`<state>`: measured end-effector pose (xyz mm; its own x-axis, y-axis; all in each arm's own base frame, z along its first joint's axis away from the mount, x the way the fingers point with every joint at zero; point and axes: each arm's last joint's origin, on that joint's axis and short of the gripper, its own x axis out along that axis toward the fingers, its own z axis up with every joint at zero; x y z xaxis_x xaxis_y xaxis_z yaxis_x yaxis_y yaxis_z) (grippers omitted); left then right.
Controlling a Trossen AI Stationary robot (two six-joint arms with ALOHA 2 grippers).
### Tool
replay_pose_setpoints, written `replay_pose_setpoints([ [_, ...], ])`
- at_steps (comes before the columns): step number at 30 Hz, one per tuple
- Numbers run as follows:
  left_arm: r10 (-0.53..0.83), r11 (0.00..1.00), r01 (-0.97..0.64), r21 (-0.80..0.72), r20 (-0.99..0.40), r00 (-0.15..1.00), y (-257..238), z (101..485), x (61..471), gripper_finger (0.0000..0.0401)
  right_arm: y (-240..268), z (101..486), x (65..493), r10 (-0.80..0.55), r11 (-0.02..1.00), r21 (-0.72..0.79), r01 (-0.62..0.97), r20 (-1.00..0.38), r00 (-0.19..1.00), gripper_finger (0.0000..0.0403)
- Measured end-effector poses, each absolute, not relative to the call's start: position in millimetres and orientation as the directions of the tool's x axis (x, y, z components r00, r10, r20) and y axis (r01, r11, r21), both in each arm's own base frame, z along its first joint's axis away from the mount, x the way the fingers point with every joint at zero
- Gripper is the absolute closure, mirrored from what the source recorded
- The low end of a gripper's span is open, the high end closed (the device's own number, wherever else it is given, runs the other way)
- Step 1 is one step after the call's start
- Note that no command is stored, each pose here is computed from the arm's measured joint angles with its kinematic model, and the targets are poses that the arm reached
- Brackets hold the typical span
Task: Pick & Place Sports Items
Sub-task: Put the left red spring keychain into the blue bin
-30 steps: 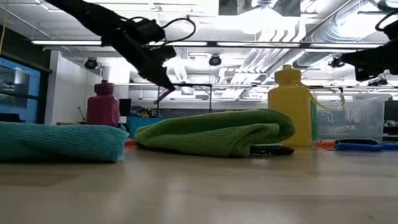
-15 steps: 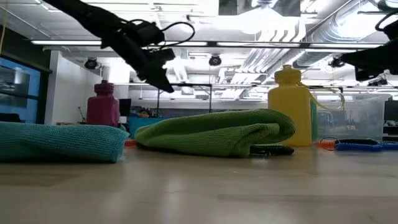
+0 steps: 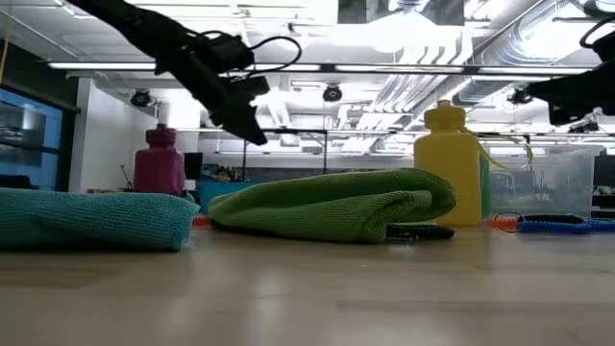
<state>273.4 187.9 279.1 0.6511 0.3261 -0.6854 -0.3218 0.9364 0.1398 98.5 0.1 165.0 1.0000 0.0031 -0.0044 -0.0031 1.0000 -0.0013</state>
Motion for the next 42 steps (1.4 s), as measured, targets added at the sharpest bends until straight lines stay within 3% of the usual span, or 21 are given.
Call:
replay_pose_setpoints([
  [18,0.17,0.958,-0.286,-0.032,-0.737,0.654,116,302,271,0.0215,0,165,98,0.003,1.0,-0.001,-0.003,-0.004,1.0,0.0402],
  [31,0.038,0.894,-0.398,-0.209,-0.847,0.53,73,291,271,0.0215,0,165,98,0.003,1.0,-0.001,-0.003,-0.005,1.0,0.0402],
  [42,0.029,0.832,-0.518,-0.198,-0.917,0.398,56,273,277,0.0215,0,165,98,0.003,1.0,-0.001,-0.003,-0.005,1.0,0.0403],
])
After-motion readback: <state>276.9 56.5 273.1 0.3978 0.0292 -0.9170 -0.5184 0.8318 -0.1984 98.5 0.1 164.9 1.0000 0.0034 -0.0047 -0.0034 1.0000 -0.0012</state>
